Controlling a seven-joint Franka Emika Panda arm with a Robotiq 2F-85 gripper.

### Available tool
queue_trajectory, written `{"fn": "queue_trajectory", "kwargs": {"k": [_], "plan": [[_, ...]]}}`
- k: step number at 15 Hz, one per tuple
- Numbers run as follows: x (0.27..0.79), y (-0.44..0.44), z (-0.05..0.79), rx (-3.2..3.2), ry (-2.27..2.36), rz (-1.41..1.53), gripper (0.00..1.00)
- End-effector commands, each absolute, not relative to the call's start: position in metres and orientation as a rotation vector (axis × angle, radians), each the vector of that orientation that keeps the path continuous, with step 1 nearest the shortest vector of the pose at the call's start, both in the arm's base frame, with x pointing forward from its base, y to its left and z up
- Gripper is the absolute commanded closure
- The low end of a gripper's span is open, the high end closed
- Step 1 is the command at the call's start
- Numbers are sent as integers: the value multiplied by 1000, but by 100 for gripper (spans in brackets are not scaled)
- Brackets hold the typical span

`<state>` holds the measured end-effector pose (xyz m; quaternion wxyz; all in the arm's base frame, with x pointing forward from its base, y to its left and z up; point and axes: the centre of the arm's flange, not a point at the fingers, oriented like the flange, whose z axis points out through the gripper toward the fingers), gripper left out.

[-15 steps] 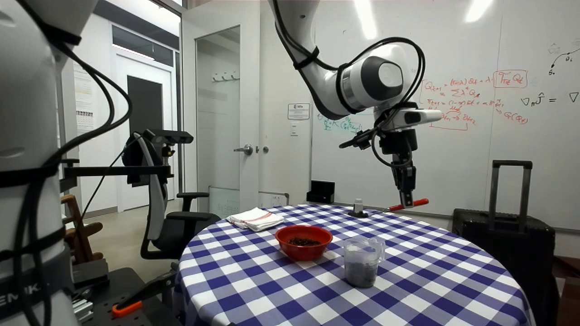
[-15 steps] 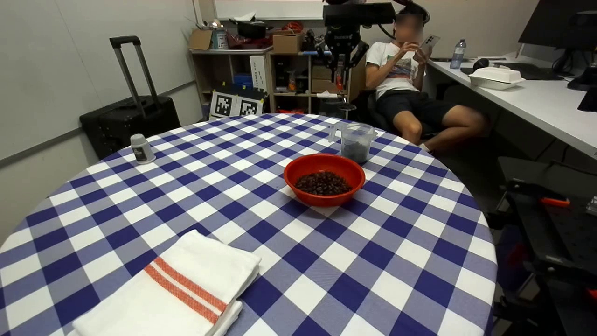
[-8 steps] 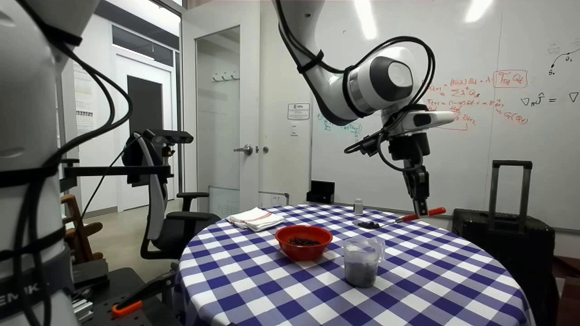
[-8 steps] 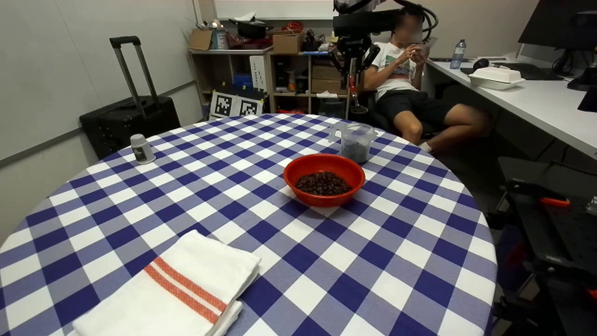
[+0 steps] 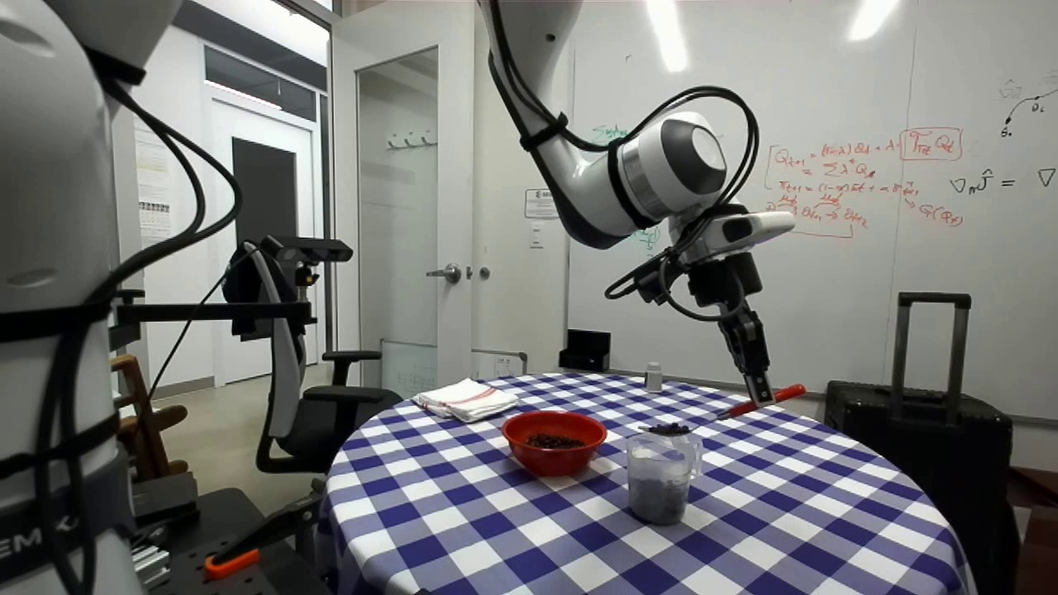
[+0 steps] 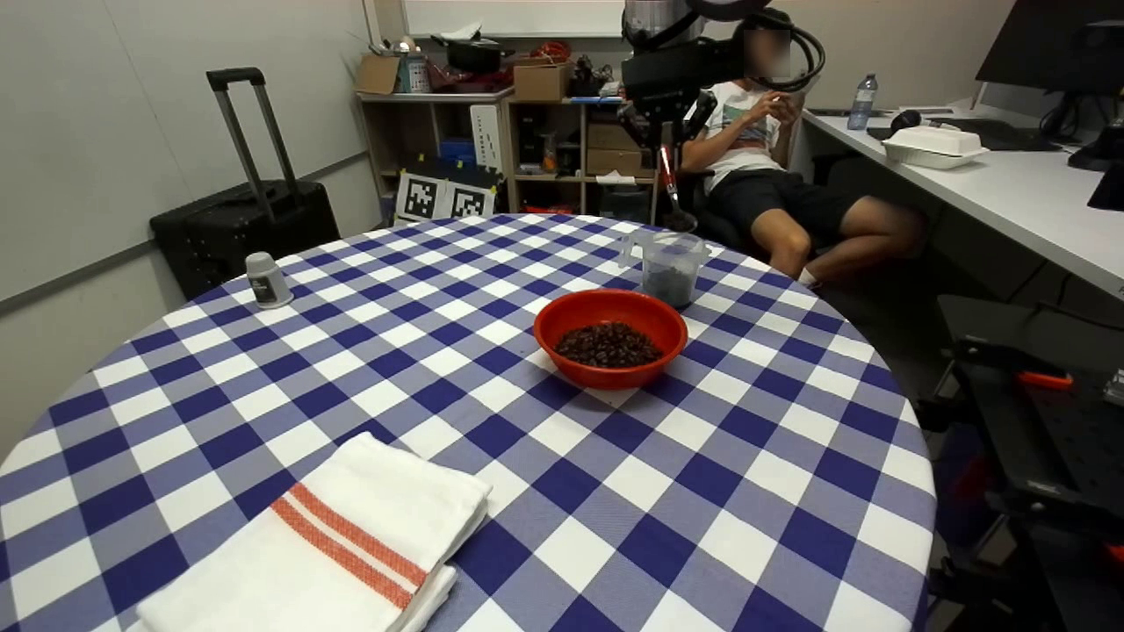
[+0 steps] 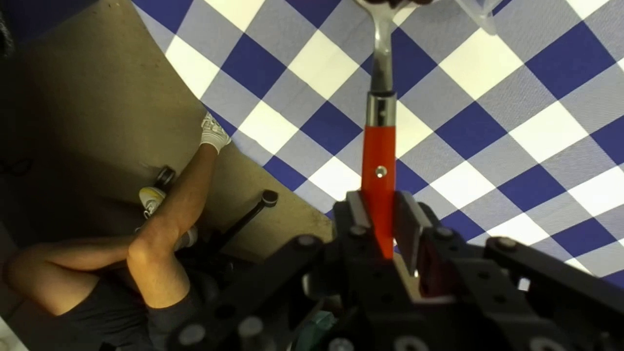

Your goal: Use the spoon to scoop beams and transfer them to the jug

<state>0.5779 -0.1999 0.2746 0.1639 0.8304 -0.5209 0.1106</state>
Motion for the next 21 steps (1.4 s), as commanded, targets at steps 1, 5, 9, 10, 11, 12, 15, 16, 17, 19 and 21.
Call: {"fn": "queue_trajectory", "kwargs": {"k": [1,5,9,10,11,12,15,16,17,19,21], "plan": [[571,-179,274,2311,-1455,400,91],[571,-170,274,2243,-1412,485,91],[571,-167,274,2182,-1391,563,91],[570,-166,274,2170,-1391,576,91],[569,-164,275,2162,-1381,589,91],[568,-161,276,2150,-1368,616,91],[567,-152,280,2122,-1343,682,91],[566,-149,282,2113,-1337,701,91],[564,-144,285,2108,-1330,715,91],[561,-137,289,2100,-1326,737,91],[557,-131,292,2099,-1326,741,91]]}}
